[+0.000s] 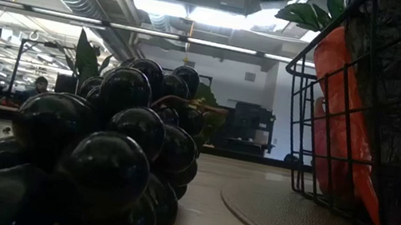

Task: Build produce basket
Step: Put the bottom red grapes into the black wire basket

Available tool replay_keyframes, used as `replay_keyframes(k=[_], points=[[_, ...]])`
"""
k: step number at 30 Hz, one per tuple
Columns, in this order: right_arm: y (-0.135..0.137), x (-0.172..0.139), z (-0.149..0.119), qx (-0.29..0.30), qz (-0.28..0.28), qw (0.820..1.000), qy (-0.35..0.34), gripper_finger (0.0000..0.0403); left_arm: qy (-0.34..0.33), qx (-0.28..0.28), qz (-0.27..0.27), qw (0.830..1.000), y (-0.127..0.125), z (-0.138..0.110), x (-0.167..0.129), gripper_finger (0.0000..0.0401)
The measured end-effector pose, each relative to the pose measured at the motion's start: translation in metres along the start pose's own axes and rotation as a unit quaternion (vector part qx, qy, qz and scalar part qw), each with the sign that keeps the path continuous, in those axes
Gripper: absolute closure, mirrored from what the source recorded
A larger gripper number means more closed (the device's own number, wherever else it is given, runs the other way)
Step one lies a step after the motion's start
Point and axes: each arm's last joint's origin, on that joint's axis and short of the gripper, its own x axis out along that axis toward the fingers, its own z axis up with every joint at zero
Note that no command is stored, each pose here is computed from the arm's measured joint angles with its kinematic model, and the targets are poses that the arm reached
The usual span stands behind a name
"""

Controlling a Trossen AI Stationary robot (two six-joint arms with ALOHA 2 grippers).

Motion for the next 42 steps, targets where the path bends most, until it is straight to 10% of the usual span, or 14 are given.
replay_keyframes(k=[11,21,33,42], points=[[0.002,-0.008,-0.010,0.025,-0.059,0.998,-0.003,0.0299,0.106,-0.140,0.045,0.983,0.006,0.033,-0.070,0.0329],[-0.011,-0.001,-0.004,0.095,-0.188,0.978,-0.005,0.0299,0.183,-0.266,0.196,0.926,0.002,0.045,-0.139,0.0329],[-0.076,0.069,0.001,0.173,-0.317,0.925,0.117,0.0299,0.140,-0.278,0.263,0.913,0.003,0.069,-0.188,0.0330],[-0.111,0.111,-0.037,0.142,-0.225,0.929,0.258,0.0299,0.195,-0.239,0.287,0.907,0.016,0.065,-0.208,0.0331]])
